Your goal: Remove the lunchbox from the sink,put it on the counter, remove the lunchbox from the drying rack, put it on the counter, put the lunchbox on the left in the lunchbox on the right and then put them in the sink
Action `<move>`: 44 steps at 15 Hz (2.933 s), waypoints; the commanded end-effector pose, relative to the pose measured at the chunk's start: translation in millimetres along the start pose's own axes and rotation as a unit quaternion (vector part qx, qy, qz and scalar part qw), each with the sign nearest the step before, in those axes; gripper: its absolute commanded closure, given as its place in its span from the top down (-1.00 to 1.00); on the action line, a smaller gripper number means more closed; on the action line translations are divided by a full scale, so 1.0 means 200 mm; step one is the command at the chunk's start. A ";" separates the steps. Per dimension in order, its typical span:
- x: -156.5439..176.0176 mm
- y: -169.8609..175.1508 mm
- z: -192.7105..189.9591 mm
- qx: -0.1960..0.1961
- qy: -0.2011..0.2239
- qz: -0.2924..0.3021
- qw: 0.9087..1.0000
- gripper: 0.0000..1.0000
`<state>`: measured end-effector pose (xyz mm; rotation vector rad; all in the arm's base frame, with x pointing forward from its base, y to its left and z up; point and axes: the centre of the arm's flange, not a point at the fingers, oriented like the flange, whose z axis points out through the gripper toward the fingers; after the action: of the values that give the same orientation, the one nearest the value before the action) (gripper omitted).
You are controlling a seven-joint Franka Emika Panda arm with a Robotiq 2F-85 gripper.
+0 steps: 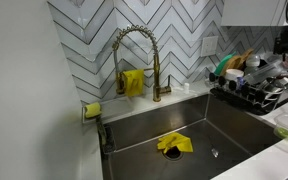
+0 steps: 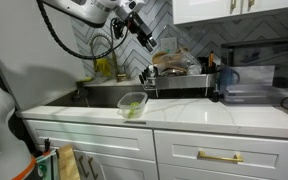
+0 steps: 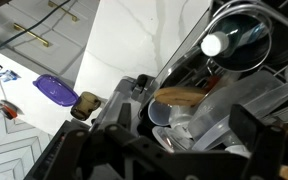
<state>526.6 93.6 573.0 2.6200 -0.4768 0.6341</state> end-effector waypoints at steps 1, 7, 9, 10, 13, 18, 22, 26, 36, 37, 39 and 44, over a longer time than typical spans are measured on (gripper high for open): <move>0.12 -0.10 0.07 -0.005 0.007 0.006 1.000 1.00; 0.21 -0.24 0.23 0.016 0.010 0.035 0.999 1.00; 0.22 -0.30 0.25 0.031 0.023 0.041 0.998 1.00; 0.23 -0.32 0.26 0.039 0.030 0.043 0.998 1.00; 0.26 -0.35 0.32 0.036 0.013 0.047 0.998 0.59; 0.27 -0.34 0.40 0.027 0.001 0.047 0.999 -0.17; 0.27 -0.31 0.36 0.023 0.004 0.052 0.998 -0.73; 0.27 -0.27 0.30 0.011 -0.008 0.062 0.998 -0.94; 0.10 -0.11 0.07 0.017 0.006 0.105 0.994 -0.96; 0.07 -0.07 0.05 0.023 0.010 0.110 0.994 -0.96; -0.01 0.00 0.02 0.038 0.015 0.124 0.991 -0.96; -0.21 0.21 0.05 0.084 0.041 0.161 0.983 -0.96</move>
<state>526.5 88.3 573.3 2.6597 -0.8215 0.8223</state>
